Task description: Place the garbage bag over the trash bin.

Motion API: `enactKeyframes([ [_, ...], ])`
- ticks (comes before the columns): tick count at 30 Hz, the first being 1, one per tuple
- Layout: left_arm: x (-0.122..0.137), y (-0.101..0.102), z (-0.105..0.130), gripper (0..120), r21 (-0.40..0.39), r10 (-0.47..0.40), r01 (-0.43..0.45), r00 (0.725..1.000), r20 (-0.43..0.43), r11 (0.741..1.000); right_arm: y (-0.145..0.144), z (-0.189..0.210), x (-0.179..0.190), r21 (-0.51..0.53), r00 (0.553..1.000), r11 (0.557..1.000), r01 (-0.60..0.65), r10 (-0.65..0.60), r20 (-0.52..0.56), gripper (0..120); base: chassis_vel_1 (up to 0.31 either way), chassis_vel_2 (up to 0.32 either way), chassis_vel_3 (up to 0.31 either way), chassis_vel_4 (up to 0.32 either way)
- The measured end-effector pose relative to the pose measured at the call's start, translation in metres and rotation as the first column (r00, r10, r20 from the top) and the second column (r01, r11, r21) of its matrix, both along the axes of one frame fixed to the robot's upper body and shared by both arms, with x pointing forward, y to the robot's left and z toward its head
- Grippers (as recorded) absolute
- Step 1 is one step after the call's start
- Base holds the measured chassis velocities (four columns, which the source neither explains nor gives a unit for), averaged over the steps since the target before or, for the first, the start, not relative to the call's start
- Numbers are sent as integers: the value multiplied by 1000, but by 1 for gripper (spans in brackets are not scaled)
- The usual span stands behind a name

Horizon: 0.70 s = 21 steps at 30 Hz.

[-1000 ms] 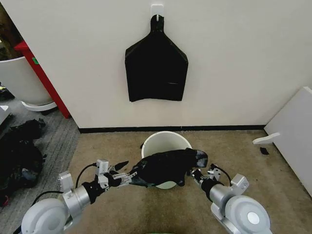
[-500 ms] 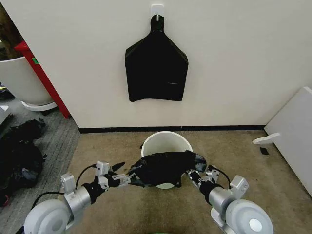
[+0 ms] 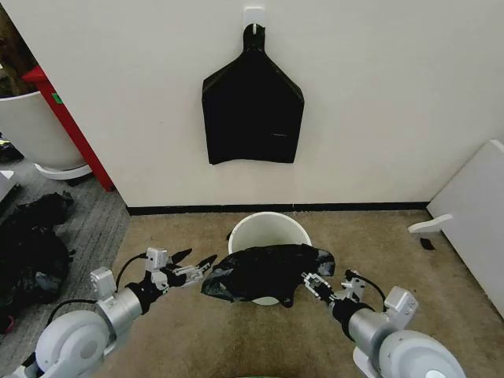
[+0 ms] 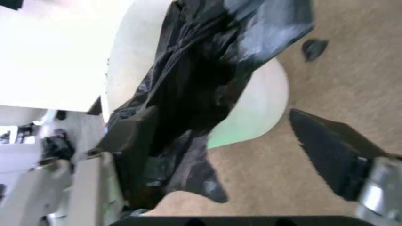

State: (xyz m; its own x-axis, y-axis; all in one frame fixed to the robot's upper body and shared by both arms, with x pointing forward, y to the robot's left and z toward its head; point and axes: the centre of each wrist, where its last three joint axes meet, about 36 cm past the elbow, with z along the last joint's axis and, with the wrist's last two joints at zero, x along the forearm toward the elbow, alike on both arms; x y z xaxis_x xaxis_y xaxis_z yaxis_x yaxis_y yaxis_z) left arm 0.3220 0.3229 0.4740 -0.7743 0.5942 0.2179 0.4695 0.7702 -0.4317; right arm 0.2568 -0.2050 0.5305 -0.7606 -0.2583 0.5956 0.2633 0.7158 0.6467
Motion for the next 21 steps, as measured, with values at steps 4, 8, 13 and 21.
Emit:
enactKeyframes([
  [4,-6,-7,8,100,-30,21,-21,1000,-2,999,-9,2,0,-111,998,994,-11,17,57,95,0,0,0,0],
  [8,-12,-13,19,100,-37,51,-51,999,1,998,-20,10,8,-205,969,977,-66,111,219,100,0,0,0,0],
  [13,-26,-25,40,100,-27,116,-116,993,-6,993,-44,34,37,-371,834,909,-191,350,428,100,0,0,0,0],
  [21,-43,-40,62,100,90,173,-177,984,53,980,-99,45,145,-489,664,767,-415,623,414,100,0,0,0,0],
])
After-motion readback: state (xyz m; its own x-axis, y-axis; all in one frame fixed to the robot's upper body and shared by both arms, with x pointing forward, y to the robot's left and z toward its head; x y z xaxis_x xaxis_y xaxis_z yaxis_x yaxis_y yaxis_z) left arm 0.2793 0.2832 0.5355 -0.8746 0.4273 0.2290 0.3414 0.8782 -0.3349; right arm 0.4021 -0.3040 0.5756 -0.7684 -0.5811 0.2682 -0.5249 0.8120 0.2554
